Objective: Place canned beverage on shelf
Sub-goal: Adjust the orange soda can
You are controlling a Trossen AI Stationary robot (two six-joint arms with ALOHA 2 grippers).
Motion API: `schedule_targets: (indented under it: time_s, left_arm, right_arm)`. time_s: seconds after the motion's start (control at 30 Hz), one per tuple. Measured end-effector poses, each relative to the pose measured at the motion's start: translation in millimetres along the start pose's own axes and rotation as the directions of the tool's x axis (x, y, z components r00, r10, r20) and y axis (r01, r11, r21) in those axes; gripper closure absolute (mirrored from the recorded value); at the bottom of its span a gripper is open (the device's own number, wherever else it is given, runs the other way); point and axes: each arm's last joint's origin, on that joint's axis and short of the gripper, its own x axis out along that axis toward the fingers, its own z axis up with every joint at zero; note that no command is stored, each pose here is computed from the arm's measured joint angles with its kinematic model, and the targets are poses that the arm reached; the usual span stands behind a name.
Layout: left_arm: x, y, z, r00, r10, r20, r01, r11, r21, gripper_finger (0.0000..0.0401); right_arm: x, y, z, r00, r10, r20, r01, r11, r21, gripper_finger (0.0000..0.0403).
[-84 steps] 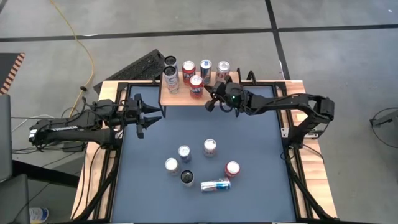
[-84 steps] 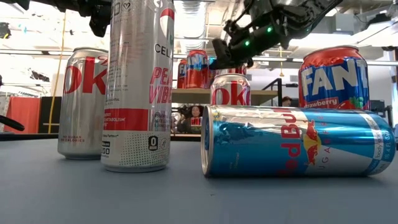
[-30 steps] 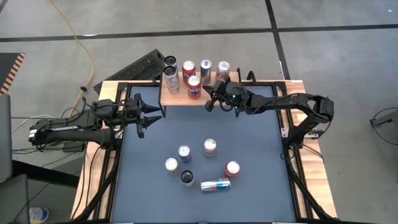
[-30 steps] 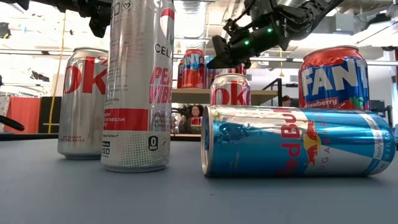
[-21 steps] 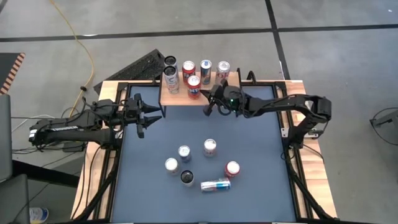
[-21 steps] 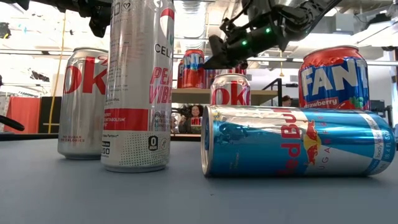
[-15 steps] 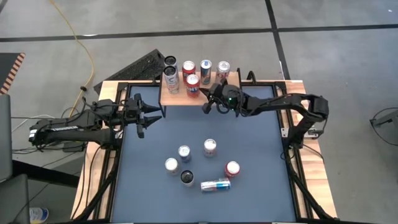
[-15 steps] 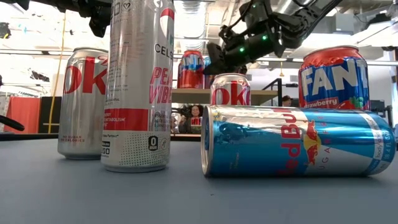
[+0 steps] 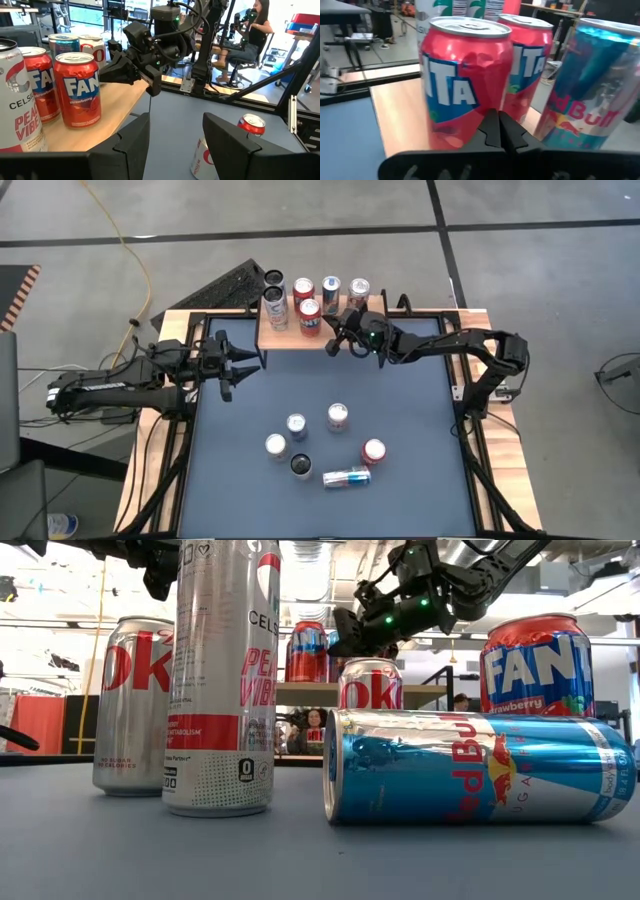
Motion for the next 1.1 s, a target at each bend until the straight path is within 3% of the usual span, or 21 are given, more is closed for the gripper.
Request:
schedule_targets:
  time_s: [0.43, 0.93, 1.1]
  left_arm:
    - [0, 0, 0, 1.000, 0.000, 0.000, 0.000, 1.000, 0.000, 0.0227]
    - [0, 0, 0, 1.000, 0.000, 0.000, 0.000, 1.000, 0.012, 0.0227]
    - [0, 0, 0, 1.000, 0.000, 0.000, 0.000, 1.000, 0.007, 0.0227]
  right_arm:
    - [-7, 22, -3, 0.999, -0.010, -0.043, 0.009, 1.000, -0.027, 0.0403]
    - [-2, 7, 2, 1.000, 0.020, 0.012, -0.020, 1.000, 0.003, 0.0403]
    - [-3, 8, -2, 0.997, -0.066, -0.026, 0.066, 0.997, -0.028, 0.0403]
